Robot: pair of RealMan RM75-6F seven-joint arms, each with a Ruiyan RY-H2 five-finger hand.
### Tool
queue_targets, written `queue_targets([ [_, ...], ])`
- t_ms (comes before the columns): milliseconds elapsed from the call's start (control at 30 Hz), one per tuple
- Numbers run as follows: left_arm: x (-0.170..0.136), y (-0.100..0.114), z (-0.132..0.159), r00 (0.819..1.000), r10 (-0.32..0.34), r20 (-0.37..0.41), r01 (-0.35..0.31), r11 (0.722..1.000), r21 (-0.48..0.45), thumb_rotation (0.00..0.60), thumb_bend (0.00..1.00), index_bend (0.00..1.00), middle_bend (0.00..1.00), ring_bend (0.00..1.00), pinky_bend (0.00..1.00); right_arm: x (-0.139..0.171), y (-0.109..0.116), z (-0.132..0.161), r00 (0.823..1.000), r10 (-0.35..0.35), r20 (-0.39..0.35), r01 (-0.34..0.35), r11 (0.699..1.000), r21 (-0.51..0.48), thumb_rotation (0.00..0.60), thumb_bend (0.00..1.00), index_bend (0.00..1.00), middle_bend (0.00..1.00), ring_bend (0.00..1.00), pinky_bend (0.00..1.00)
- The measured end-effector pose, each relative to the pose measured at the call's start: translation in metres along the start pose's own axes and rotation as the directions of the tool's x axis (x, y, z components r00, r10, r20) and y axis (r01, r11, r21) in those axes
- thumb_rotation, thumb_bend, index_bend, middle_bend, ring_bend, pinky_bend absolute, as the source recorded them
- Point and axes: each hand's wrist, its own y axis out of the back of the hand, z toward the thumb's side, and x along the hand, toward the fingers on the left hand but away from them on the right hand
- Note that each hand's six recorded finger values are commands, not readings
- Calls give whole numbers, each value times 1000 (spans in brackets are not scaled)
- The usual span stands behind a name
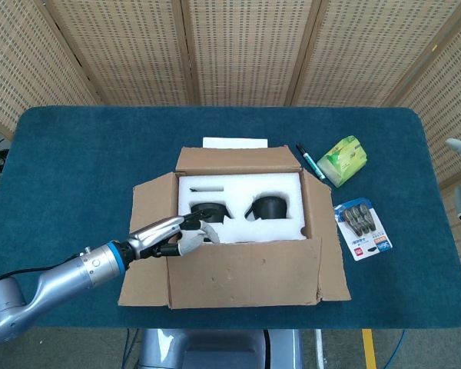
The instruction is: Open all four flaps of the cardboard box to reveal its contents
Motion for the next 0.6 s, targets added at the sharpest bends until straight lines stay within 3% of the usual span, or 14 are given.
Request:
queue_targets([
  [167,-2,-6,4,999,-33,15,34,996,-83,107,500,338,0,0,0,-1,2,1,1000,-4,1,4,1000,1,600,672,118,206,0,13],
  [600,-9,-8,12,995,-69,77,81,984,-161,99,437,299,0,0,0,-1,3,0,1000,-4,6,4,1000,1,600,672,119,206,0,7],
])
